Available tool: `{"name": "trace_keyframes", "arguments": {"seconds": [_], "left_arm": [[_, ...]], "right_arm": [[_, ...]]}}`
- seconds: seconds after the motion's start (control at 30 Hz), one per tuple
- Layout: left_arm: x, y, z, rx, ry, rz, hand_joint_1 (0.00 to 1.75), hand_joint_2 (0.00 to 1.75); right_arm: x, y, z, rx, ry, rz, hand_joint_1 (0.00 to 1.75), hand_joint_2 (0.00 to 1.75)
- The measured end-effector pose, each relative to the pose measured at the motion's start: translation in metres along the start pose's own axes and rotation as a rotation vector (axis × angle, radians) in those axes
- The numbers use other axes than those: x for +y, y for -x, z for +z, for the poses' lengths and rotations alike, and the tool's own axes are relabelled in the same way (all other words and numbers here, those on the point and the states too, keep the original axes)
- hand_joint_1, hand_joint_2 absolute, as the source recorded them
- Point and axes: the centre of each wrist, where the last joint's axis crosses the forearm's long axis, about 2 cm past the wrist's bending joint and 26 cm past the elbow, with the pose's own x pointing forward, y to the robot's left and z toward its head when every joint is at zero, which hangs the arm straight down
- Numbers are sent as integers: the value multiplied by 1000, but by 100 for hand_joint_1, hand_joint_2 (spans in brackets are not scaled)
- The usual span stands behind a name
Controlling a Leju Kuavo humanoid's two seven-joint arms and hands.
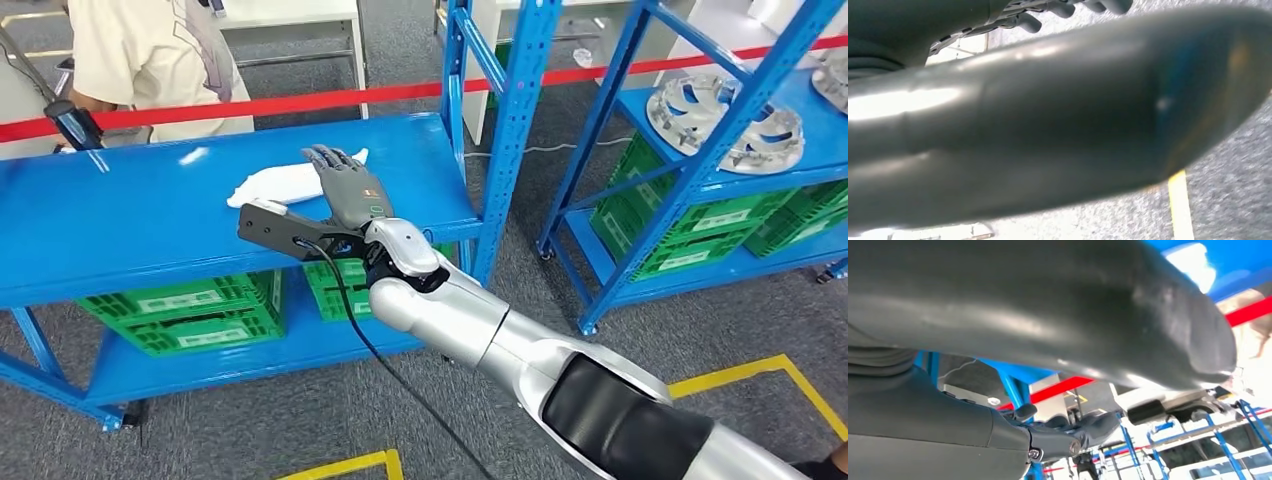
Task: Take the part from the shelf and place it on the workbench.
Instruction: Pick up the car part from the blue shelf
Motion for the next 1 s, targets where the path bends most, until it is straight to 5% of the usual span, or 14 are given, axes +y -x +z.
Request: {"name": "trace_keyframes", "arguments": {"seconds": [1.0], "left_arm": [[-4,11,-1,13,3,9,0,0]], "right_arm": [[4,-36,2,-42,-10,-28,0,0]]}}
